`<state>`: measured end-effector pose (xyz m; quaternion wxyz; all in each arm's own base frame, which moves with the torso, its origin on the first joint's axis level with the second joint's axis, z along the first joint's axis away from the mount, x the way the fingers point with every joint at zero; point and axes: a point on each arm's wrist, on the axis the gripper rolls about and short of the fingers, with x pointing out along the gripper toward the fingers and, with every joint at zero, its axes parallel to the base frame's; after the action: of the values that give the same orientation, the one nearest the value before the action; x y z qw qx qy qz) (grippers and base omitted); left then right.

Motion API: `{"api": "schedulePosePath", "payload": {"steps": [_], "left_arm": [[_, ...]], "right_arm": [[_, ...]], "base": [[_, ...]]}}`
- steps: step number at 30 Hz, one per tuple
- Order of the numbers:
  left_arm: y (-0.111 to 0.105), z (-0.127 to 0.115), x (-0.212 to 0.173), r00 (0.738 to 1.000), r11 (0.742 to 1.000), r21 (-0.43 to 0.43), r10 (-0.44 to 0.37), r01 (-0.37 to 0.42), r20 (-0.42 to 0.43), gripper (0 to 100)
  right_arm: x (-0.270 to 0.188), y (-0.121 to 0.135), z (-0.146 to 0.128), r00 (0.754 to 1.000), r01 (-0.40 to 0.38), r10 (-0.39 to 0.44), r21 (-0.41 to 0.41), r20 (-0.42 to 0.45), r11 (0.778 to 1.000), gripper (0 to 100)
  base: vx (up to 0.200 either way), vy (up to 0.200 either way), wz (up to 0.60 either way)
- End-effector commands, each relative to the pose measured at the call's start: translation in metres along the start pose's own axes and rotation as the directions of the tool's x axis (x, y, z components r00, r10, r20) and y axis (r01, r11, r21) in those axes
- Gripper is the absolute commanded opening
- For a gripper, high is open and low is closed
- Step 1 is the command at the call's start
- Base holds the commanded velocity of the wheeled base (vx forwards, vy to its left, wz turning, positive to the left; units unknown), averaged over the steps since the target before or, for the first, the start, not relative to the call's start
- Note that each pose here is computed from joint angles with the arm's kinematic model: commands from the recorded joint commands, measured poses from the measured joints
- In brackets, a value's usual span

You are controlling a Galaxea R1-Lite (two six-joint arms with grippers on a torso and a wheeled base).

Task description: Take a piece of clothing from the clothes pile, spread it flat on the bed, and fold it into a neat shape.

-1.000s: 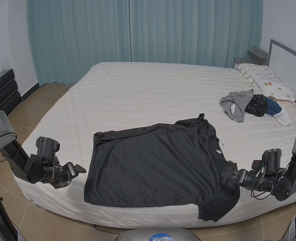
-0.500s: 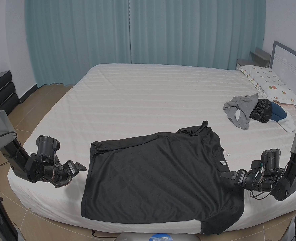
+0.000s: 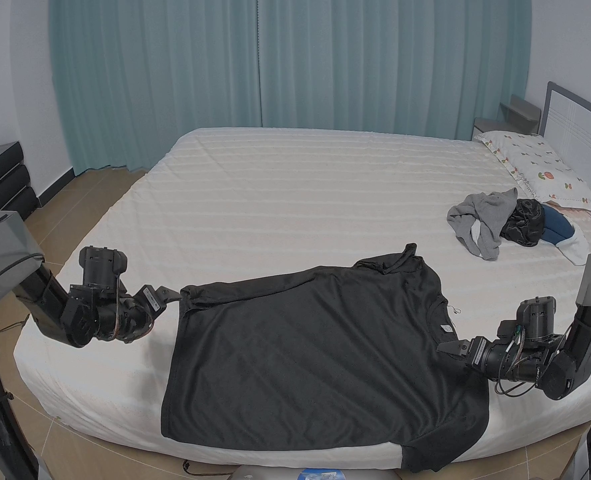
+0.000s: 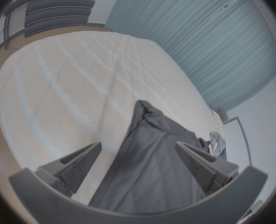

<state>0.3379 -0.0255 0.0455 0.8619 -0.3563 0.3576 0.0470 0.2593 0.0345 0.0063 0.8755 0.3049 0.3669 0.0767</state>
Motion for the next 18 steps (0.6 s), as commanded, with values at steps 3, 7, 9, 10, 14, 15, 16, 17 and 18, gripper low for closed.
{"api": "schedulePosePath", "payload": {"steps": [3,7,9,10,14,15,16,17,18], "left_arm": [[-0.03,0.006,0.077,0.998,0.997,0.041,-0.061,0.062,-0.005,100],[-0.044,0.01,0.107,0.994,0.991,0.089,-0.104,0.102,0.018,100],[-0.04,0.013,0.118,0.995,0.99,0.103,-0.097,0.093,0.025,100],[-0.038,0.014,0.122,0.996,0.991,0.106,-0.088,0.086,0.023,100],[-0.037,0.013,0.122,0.997,0.991,0.114,-0.07,0.068,0.014,100],[-0.036,0.012,0.12,0.998,0.993,0.104,-0.066,0.064,0.012,100],[-0.035,0.011,0.121,0.998,0.992,0.108,-0.064,0.062,0.012,100],[-0.033,0.011,0.122,0.998,0.993,0.108,-0.059,0.057,0.013,100],[-0.032,0.013,0.122,0.998,0.993,0.104,-0.053,0.051,0.019,100]], "right_arm": [[0.008,-0.003,-0.002,1.0,0.004,-0.004,0.016,-0.017,1.0,100],[0.015,-0.006,-0.003,1.0,0.017,-0.016,0.019,-0.027,1.0,100],[0.015,-0.008,-0.001,1.0,0.021,-0.021,0.022,-0.022,1.0,100],[0.016,-0.008,0.0,1.0,0.02,-0.02,0.023,-0.017,1.0,100],[0.017,-0.009,0.006,1.0,0.019,-0.019,0.028,0.003,0.999,100],[0.018,-0.013,0.007,1.0,0.026,-0.026,0.036,0.005,0.999,100],[0.021,-0.014,0.006,1.0,0.031,-0.031,0.038,0.0,0.999,100],[0.022,-0.015,0.005,0.999,0.032,-0.032,0.038,-0.006,0.999,100],[0.023,-0.015,0.003,0.999,0.033,-0.033,0.037,-0.011,0.999,100]], "base": [[0.0,0.0,0.0],[0.0,0.0,0.0],[0.0,0.0,0.0],[0.0,0.0,0.0],[0.0,0.0,0.0],[0.0,0.0,0.0],[0.0,0.0,0.0],[0.0,0.0,0.0],[0.0,0.0,0.0]]}}
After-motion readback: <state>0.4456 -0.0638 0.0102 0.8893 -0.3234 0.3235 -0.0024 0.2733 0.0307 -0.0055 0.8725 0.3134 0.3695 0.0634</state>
